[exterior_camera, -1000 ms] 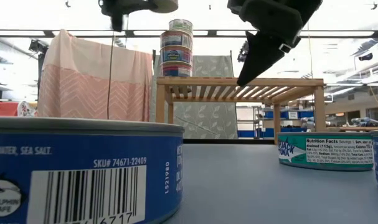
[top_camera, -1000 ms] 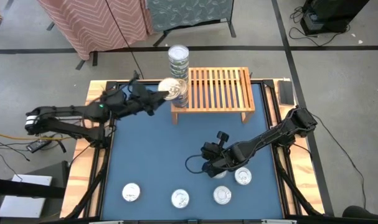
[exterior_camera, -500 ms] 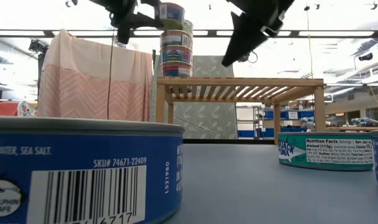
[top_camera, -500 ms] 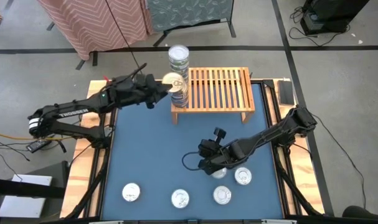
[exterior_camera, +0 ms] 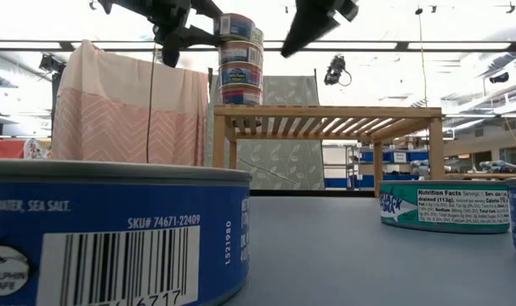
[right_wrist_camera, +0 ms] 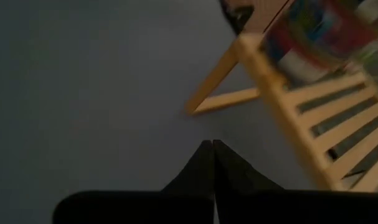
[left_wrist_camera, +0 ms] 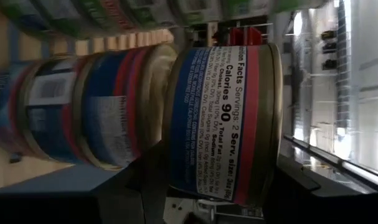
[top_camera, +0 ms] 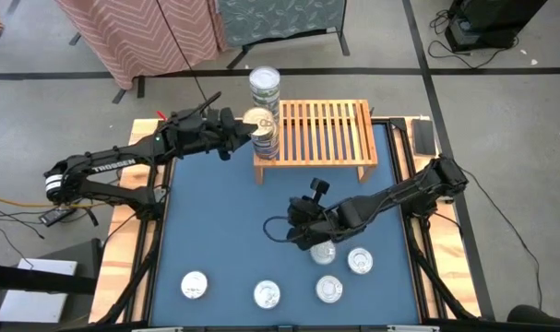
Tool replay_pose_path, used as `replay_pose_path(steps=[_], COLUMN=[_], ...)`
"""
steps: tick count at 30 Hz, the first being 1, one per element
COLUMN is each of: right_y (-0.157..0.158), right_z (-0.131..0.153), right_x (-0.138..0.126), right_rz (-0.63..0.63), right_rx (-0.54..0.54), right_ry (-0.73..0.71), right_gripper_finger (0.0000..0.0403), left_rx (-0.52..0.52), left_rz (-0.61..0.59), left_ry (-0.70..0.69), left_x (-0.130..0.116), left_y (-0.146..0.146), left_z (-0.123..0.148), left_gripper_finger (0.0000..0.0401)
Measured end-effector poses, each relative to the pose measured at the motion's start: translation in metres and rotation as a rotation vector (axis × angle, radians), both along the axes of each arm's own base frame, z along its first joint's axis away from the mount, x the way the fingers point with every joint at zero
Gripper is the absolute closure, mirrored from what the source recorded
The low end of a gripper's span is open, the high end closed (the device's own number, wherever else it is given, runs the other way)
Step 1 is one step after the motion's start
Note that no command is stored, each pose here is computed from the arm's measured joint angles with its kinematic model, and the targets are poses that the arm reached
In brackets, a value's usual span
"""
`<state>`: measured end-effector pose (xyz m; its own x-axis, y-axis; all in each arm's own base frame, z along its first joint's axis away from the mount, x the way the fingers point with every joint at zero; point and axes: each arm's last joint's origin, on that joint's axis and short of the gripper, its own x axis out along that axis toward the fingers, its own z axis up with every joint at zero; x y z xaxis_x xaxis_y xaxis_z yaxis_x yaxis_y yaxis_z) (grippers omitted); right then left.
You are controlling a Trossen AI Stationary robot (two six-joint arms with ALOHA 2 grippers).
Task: Stack canned seafood by type on shelf
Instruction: Stack the blue tuna can on top of the other blue tuna cans on the shelf
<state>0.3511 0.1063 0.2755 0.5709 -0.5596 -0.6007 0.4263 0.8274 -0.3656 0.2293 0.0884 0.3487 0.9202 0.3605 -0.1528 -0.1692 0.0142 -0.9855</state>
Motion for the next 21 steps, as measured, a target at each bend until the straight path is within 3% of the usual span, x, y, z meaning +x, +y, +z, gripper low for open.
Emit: replay_pose_path(steps=[6, 11, 21], right_y=[-0.015, -0.027, -0.038], right_z=[0.030, 0.047, 0.068], right_x=[0.012, 0.018, 0.025], right_rz=[0.025, 0.005, 0.007], right_rx=[-0.058, -0.063, -0.128], right_ry=[-0.022, -0.065, -0.118], right_gripper_finger=[0.0403, 0.0398, 0.0351], left_rx=[-0.001, 0.069, 0.110], left_rz=[0.004, -0.003, -0.027], left_ry=[0.002, -0.059, -0.061], left_x=[0.001, 0.002, 0.002], left_y=[0.001, 0.001, 0.001], left_z=[-0.001, 0.007, 0.009], left_gripper_finger=[0.0202, 0.0190, 0.0167])
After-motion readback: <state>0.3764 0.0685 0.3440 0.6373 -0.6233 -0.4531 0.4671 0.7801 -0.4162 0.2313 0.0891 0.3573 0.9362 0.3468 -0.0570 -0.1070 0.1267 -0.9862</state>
